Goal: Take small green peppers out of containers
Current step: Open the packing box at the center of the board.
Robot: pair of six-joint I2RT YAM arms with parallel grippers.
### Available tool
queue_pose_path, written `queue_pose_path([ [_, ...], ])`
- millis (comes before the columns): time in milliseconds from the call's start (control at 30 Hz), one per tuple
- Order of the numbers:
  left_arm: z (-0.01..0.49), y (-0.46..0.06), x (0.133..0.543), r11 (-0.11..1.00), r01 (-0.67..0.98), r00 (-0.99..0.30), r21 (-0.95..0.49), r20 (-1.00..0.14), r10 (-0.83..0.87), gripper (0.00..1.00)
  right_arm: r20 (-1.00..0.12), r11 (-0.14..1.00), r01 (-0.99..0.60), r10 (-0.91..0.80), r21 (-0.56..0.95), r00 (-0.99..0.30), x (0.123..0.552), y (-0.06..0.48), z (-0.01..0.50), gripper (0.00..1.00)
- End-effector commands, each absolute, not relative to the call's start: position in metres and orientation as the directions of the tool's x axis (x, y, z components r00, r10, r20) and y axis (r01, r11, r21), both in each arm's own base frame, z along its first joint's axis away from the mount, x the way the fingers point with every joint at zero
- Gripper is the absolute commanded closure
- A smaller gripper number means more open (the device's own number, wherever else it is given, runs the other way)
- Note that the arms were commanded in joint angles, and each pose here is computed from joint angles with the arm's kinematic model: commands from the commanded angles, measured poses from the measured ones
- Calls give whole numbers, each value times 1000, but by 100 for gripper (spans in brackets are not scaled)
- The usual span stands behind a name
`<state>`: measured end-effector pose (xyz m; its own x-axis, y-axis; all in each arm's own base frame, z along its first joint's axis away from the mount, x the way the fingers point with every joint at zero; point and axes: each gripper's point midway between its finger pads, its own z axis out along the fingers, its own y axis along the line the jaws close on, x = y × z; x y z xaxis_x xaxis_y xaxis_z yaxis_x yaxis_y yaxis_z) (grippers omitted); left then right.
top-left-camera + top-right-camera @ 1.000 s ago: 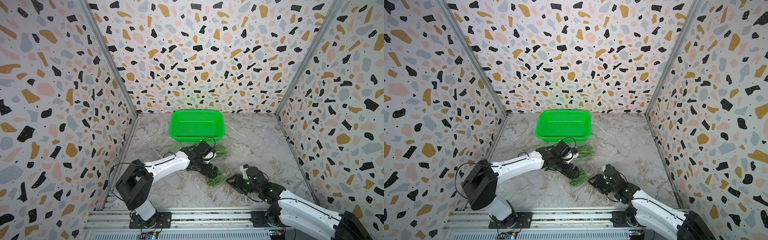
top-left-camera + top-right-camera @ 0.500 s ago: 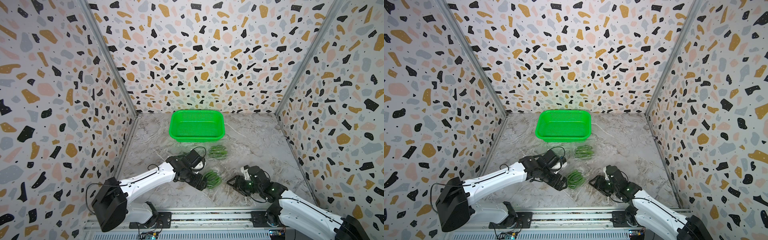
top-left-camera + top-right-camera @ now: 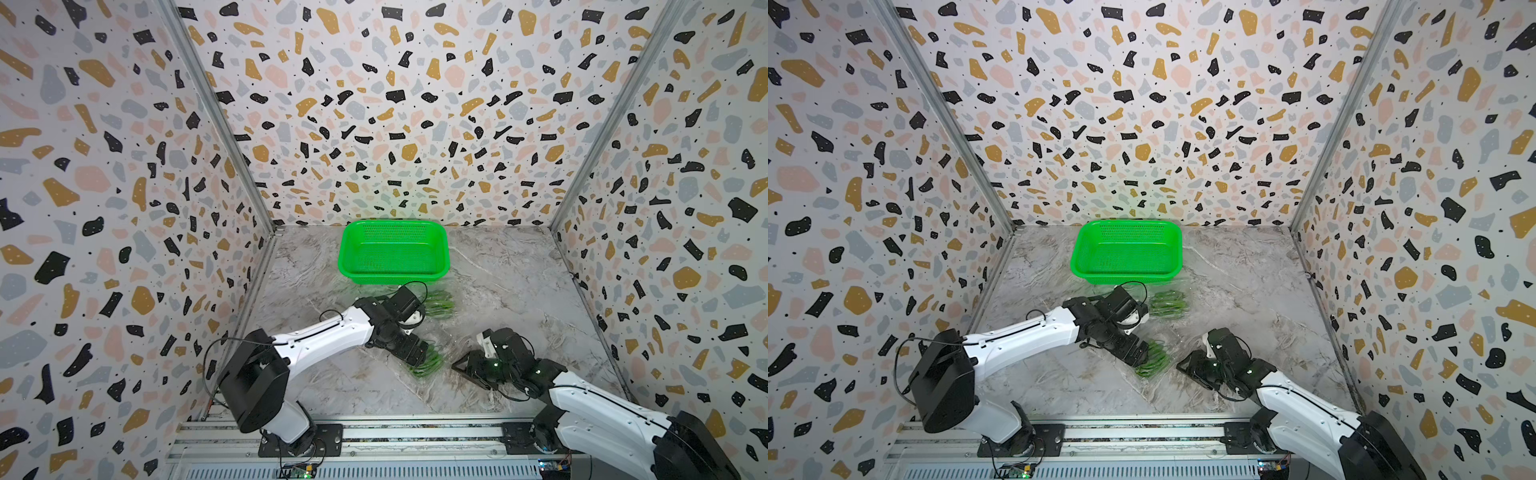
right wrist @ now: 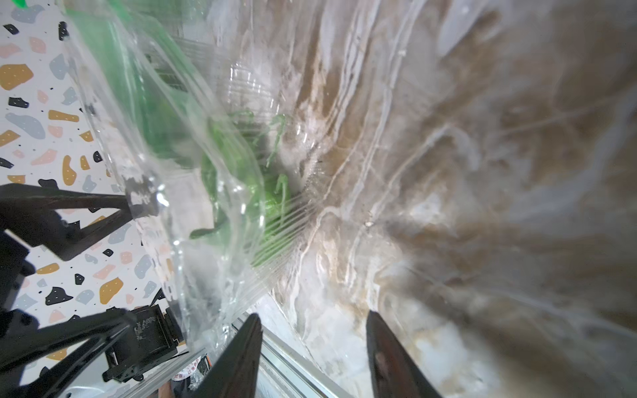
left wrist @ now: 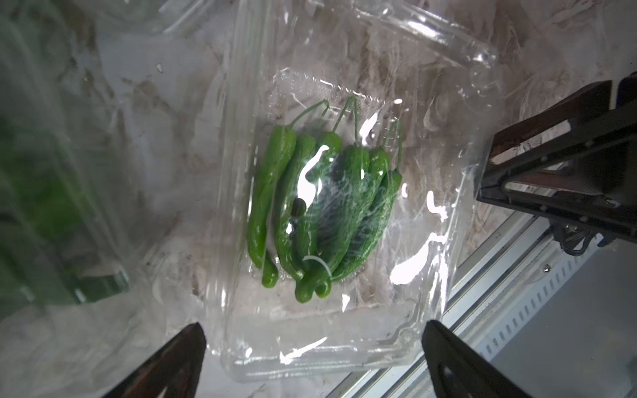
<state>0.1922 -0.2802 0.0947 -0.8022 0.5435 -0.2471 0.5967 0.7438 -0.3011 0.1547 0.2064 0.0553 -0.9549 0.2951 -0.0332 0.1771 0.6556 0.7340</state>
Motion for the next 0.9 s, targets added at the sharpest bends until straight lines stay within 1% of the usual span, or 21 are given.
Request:
queue_pose_path([
  [0, 95, -291, 203, 716, 640, -768, -280, -278, 577, 1, -71, 638, 140, 293, 758, -953, 166, 212, 72, 49],
  [467, 91, -312, 212, 710, 622, -783, -331, -283, 554, 0, -74, 635, 157, 321, 757, -944, 177, 210, 68, 50],
  [867, 90, -315, 209, 709, 606, -796, -362, -279, 537, 0, -120, 603, 91, 301, 792, -946, 190, 223, 86, 50],
])
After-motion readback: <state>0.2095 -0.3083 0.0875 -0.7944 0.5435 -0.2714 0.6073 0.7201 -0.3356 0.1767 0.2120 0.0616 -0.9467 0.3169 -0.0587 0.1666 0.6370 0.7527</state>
